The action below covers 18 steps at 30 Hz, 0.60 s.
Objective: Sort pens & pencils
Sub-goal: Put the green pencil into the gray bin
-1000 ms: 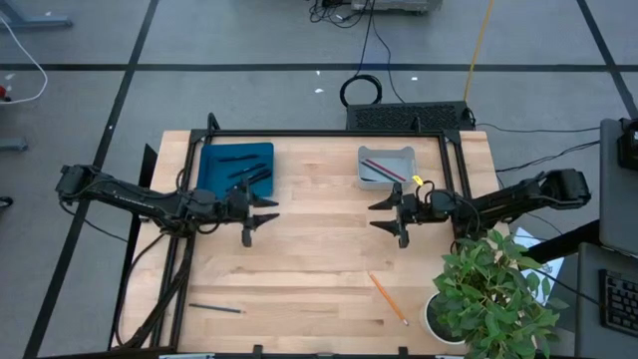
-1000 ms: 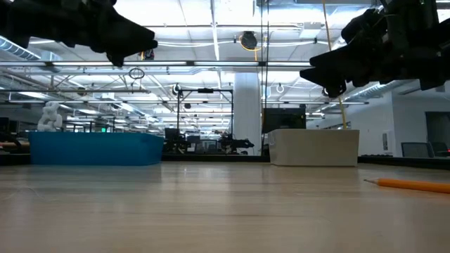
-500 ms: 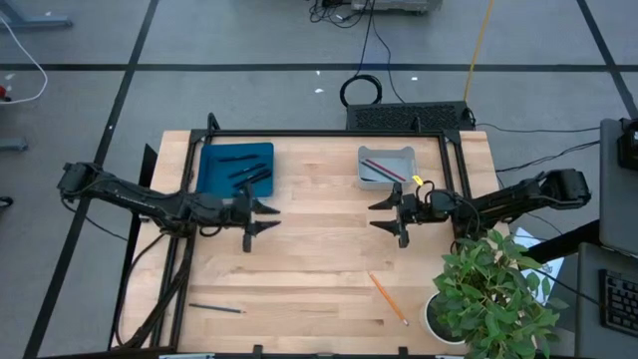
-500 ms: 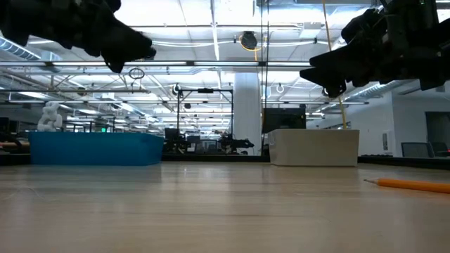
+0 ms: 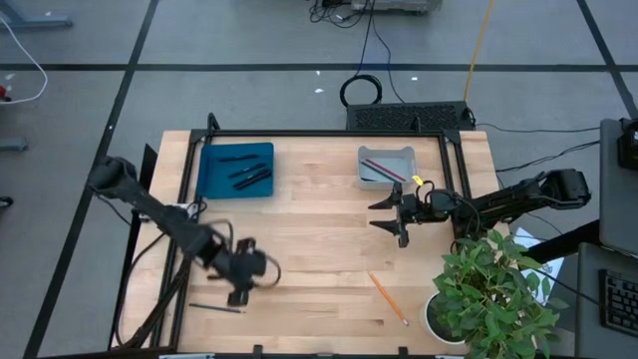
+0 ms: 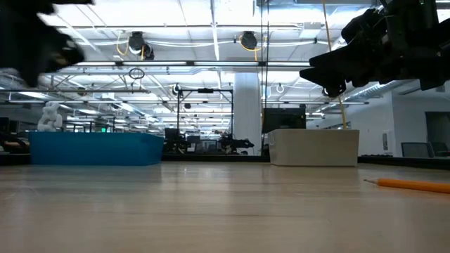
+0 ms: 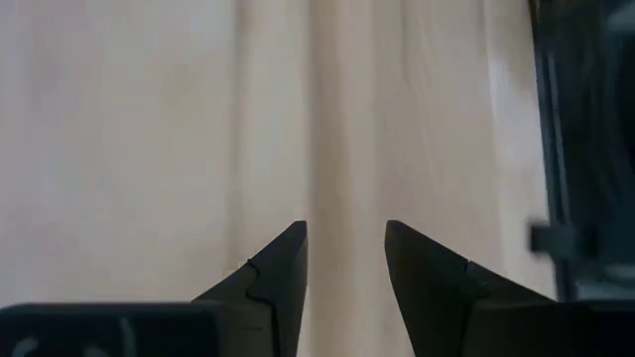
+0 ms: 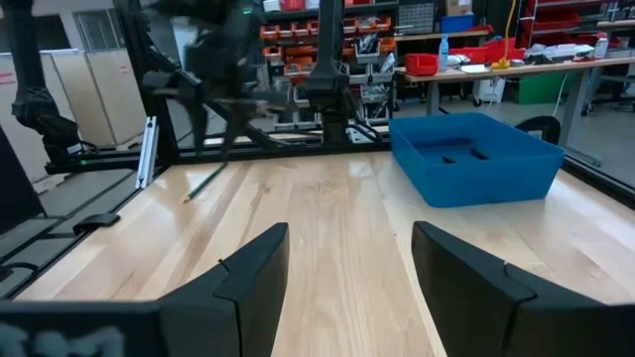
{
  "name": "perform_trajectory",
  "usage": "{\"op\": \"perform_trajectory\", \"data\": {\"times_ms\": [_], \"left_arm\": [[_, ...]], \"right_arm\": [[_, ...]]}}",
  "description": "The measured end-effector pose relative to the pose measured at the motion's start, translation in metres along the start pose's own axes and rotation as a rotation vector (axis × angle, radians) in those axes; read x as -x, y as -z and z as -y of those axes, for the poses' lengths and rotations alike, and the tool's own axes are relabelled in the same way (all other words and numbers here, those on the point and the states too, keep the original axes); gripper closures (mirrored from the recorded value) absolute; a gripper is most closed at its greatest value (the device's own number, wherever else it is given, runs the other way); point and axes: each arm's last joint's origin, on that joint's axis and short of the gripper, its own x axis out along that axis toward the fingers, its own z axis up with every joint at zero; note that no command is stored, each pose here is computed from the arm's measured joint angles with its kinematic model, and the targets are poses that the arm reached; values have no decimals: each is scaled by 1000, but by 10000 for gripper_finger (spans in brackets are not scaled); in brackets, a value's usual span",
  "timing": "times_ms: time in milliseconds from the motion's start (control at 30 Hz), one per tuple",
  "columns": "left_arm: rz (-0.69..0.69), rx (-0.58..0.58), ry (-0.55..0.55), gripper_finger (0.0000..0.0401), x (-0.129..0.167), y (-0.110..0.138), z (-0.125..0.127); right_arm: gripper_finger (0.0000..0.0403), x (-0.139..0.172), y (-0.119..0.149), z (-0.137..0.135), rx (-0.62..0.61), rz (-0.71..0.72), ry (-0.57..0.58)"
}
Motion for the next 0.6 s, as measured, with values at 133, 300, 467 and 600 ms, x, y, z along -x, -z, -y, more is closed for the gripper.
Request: {"op": "perform_trajectory", "data": {"times_ms": [133,300,467,600], "left_arm": [[-102,8,-2,261,-13,13,31],[-171,-8,-28,261,-32,30,57],[-217,-52,-83,261,-51,47,69],[-245,-97,-114,261,-63,55,77]], "right_arm": [[200,0,0,0,-1,0,0],[200,0,0,0,-1,0,0],[200,0,0,0,-1,0,0],[200,0,0,0,-1,0,0]]}}
